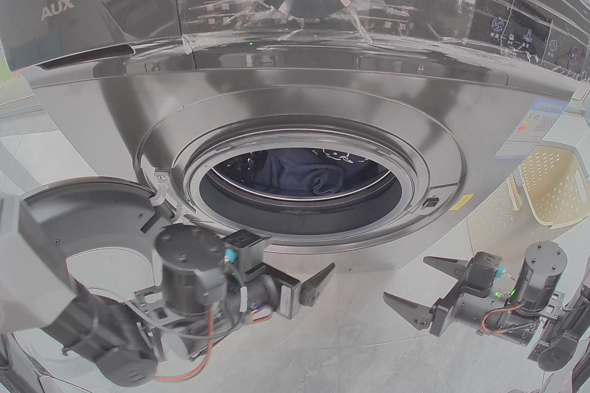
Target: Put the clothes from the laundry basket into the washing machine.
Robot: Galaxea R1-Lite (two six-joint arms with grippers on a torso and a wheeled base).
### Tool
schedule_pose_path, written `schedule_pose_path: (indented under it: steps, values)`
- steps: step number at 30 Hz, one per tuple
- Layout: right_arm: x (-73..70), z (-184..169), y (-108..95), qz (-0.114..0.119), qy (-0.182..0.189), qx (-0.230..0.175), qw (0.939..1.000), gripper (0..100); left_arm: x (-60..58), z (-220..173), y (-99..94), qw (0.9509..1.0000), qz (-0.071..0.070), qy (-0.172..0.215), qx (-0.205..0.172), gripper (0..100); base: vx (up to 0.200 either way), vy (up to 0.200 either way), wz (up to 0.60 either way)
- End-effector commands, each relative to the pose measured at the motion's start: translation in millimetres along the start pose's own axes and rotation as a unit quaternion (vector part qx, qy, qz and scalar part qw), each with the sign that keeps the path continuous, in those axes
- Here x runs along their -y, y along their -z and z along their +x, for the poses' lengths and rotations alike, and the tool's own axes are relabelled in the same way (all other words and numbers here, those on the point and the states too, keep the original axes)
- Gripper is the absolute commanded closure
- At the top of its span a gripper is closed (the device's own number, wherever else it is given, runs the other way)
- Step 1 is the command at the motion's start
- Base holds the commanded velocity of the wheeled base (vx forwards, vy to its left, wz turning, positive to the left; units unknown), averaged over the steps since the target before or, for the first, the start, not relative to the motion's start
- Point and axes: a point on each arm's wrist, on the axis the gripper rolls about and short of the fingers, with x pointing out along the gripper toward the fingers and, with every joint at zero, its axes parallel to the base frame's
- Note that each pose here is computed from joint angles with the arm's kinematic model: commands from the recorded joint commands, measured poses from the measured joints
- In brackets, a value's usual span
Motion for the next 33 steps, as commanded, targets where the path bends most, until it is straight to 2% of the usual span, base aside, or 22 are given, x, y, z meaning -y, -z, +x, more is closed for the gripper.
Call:
schedule_pose_path:
  steps: [1,5,8,10,13,18,20,22,24,28,33]
  values:
    - [7.5,-28.8,-17.0,0.002,0.029,0.052,0.9982,0,-0.8,-85.1,-16.6,0.9979,-0.005,0.037,0.054,0,-0.200,0.000,0.00]
    - [12.3,-37.5,-24.3,0.004,0.052,0.074,0.9959,0,-10.3,-119.3,-19.3,0.9964,-0.006,0.029,0.080,0,-0.200,0.000,0.00]
    - [15.6,-45.5,-25.5,0.006,0.084,0.069,0.9941,0,-15.8,-138.3,-17.7,0.9955,-0.008,0.026,0.091,0,-0.200,0.000,0.00]
    - [15.2,-51.7,-26.2,0.008,0.093,0.065,0.9936,0,-19.3,-147.3,-15.6,0.9953,-0.008,0.022,0.094,0,-0.200,0.000,0.00]
    - [13.5,-67.2,-28.4,0.010,0.113,0.062,0.9916,0,-29.2,-166.7,-10.5,0.9946,0.004,0.002,0.104,0,-0.200,0.000,0.00]
    - [8.4,-96.2,-29.1,0.016,0.134,0.064,0.9887,0,-43.6,-194.7,-1.9,0.9913,0.010,-0.038,0.126,0,-0.200,0.000,0.00]
    - [8.7,-110.4,-25.3,0.030,0.157,0.057,0.9855,0,-51.2,-209.6,4.5,0.9882,0.018,-0.065,0.138,0,-0.200,0.000,0.00]
    - [8.6,-120.9,-23.1,0.044,0.168,0.059,0.9830,0,-55.3,-222.7,9.5,0.9868,0.017,-0.086,0.136,0,-0.200,0.000,0.00]
    - [12.1,-130.4,-20.9,0.051,0.195,0.062,0.9775,0,-58.6,-238.0,16.6,0.9846,0.016,-0.106,0.138,0,-0.200,0.000,0.00]
    - [14.2,-150.6,-15.7,0.050,0.235,0.073,0.9680,0,-61.0,-256.7,28.5,0.9808,0.009,-0.134,0.142,0,-0.200,0.000,0.00]
    - [8.5,-179.1,0.3,0.041,0.271,0.080,0.9584,0,-60.3,-276.4,41.8,0.9728,0.005,-0.163,0.164,0,-0.200,0.000,0.00]
